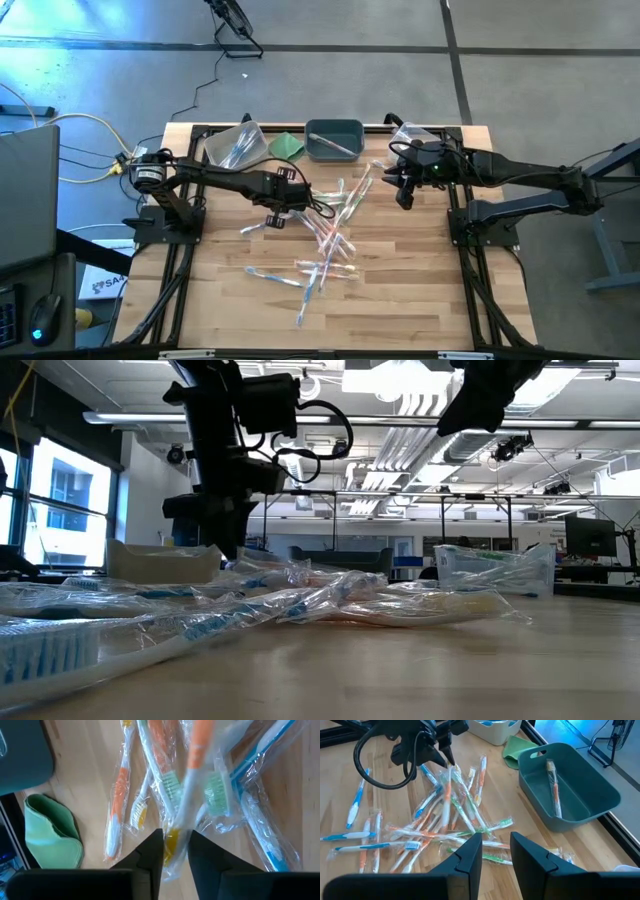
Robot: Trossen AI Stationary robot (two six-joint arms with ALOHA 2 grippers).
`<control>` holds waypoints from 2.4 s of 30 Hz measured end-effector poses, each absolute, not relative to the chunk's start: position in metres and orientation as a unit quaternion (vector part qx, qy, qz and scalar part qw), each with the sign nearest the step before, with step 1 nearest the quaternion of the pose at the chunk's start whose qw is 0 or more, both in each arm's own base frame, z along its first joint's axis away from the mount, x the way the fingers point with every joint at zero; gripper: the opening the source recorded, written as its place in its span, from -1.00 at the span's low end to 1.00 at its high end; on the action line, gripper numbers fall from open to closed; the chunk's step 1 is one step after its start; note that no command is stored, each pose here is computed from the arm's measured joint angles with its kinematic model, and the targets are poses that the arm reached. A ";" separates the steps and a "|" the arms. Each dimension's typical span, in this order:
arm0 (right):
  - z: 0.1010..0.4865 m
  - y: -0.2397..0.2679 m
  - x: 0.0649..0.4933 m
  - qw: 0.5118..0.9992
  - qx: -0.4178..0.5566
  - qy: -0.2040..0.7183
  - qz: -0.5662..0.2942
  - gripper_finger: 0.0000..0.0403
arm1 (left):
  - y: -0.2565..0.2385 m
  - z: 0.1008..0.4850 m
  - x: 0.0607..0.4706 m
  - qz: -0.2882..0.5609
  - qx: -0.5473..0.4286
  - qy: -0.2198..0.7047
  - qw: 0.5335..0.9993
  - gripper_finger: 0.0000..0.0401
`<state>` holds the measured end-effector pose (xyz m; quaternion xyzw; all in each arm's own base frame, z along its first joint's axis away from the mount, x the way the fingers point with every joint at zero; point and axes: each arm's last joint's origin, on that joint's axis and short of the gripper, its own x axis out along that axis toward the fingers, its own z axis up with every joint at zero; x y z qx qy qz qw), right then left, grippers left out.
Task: Pick & Place Toothbrushes
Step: Put the orange toothbrush into the blue bin
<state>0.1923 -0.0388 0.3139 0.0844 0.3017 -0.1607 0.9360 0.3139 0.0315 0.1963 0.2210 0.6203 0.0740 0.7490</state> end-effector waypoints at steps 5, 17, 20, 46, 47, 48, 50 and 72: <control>0.314 -0.039 0.192 0.936 0.084 0.302 -0.160 -0.54 | 0.031 0.196 0.314 0.073 0.220 0.621 0.749 -0.68; 0.314 -0.039 0.192 0.936 0.084 0.302 -0.160 -0.54 | 0.031 0.195 0.311 0.069 0.221 0.633 0.739 -0.72; 0.314 -0.039 0.192 0.936 0.085 0.302 -0.160 -0.54 | 0.031 0.195 0.310 0.068 0.221 0.635 0.737 -0.72; 0.307 -0.038 0.187 0.921 0.086 0.346 -0.160 -0.54 | 0.047 0.321 0.343 0.166 0.188 0.514 0.821 -0.73; 0.307 -0.038 0.186 0.920 0.085 0.349 -0.160 -0.54 | 0.051 0.323 0.343 0.178 0.178 0.507 0.824 -0.73; 0.306 -0.038 0.186 0.918 0.086 0.351 -0.160 -0.54 | 0.055 0.325 0.343 0.189 0.168 0.503 0.826 -0.73; 0.306 -0.037 0.186 0.918 0.086 0.352 -0.160 -0.54 | 0.065 0.326 0.342 0.211 0.146 0.496 0.830 -0.73; 0.306 -0.037 0.186 0.918 0.087 0.352 -0.160 -0.54 | 0.142 0.353 0.349 0.340 -0.015 0.280 0.898 -0.73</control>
